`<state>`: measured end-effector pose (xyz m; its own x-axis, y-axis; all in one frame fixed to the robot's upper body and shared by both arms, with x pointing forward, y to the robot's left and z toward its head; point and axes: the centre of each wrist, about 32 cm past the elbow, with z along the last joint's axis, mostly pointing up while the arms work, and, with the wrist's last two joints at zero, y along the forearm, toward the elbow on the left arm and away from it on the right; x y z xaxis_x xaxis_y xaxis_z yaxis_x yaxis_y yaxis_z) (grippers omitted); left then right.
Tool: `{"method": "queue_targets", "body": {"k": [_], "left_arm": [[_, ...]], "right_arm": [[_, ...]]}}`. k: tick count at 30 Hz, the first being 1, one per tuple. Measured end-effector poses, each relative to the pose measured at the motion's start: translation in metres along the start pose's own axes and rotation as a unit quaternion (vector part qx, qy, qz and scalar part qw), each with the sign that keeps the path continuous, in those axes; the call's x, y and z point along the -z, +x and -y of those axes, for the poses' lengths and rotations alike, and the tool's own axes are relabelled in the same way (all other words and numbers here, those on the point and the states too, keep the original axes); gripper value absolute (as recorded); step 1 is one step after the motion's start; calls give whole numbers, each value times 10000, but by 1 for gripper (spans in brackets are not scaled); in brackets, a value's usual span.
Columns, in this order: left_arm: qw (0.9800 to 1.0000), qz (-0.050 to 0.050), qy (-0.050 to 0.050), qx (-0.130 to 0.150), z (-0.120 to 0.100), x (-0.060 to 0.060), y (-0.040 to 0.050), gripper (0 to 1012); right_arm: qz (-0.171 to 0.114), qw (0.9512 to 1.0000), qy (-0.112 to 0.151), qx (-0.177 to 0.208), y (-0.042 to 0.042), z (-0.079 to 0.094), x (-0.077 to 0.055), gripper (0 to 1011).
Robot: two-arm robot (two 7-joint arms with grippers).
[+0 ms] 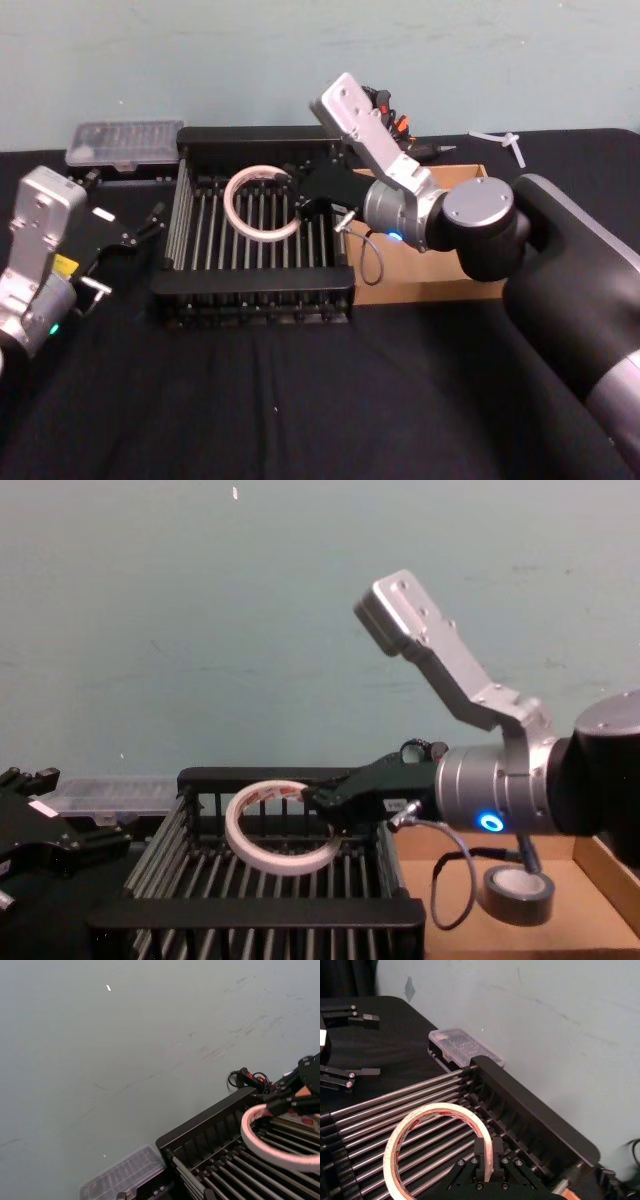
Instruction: Pick up the white tape and place it into the black box , Pick up the silver tape and place it into the brown box.
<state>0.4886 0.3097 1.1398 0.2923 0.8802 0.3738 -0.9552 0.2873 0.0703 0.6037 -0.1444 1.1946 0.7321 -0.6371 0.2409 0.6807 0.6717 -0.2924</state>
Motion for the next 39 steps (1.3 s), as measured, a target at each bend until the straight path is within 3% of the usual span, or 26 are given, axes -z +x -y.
{"method": "queue_targets", "body": {"k": [6, 22, 26, 39], "left_arm": [[10000, 0, 0, 0, 0, 0, 0, 1001], [10000, 0, 0, 0, 0, 0, 0, 1001], [10000, 0, 0, 0, 0, 0, 0, 1001], [10000, 0, 0, 0, 0, 0, 0, 1001]], "right_arm": [[-88, 9999, -128, -21, -25, -68, 70, 98], [-98, 9998, -179, 18, -39, -77, 86, 98], [-100, 9998, -178, 19, -39, -76, 85, 176], [-109, 9998, -178, 15, -37, -72, 88, 575]]}}
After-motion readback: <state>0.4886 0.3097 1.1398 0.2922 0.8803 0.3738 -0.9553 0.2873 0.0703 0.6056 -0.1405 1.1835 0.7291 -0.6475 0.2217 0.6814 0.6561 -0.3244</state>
